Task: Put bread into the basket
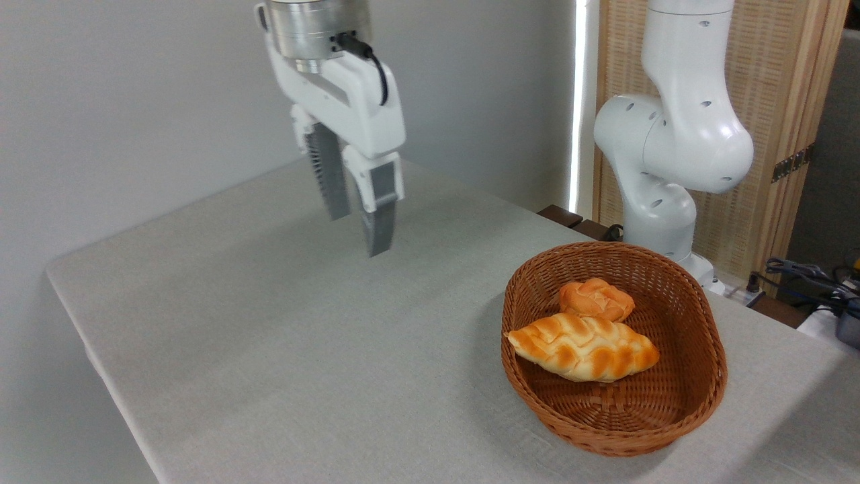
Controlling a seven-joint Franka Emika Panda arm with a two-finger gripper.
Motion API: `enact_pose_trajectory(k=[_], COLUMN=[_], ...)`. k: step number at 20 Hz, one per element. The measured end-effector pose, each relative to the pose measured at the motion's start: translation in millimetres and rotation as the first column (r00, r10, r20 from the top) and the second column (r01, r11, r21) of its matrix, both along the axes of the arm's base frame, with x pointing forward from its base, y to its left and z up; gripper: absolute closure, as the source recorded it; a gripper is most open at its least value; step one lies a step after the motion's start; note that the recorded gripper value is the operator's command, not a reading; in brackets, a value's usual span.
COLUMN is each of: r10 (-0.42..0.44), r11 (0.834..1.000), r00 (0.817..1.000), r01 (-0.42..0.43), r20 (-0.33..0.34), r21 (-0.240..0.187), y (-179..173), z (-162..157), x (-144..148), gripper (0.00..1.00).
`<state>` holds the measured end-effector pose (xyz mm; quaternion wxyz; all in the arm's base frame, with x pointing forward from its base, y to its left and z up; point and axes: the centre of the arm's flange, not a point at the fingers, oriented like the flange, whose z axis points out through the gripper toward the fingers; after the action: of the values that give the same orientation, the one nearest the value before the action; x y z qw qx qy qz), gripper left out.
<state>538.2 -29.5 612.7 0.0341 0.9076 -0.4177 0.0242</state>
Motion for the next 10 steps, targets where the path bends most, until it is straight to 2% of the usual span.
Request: enact_pose_trajectory(k=[3,10], r10=[0.023,0.014], r11=[1.000,0.999], r00=[0.999,1.000], r01=[-0.023,-0.015], r20=[0.024,0.021], r21=[0.006,0.040], y=[-2.3,-2.6], z=[0.5,-1.2], x=[5.1,4.8], gripper=[0.00,0.00])
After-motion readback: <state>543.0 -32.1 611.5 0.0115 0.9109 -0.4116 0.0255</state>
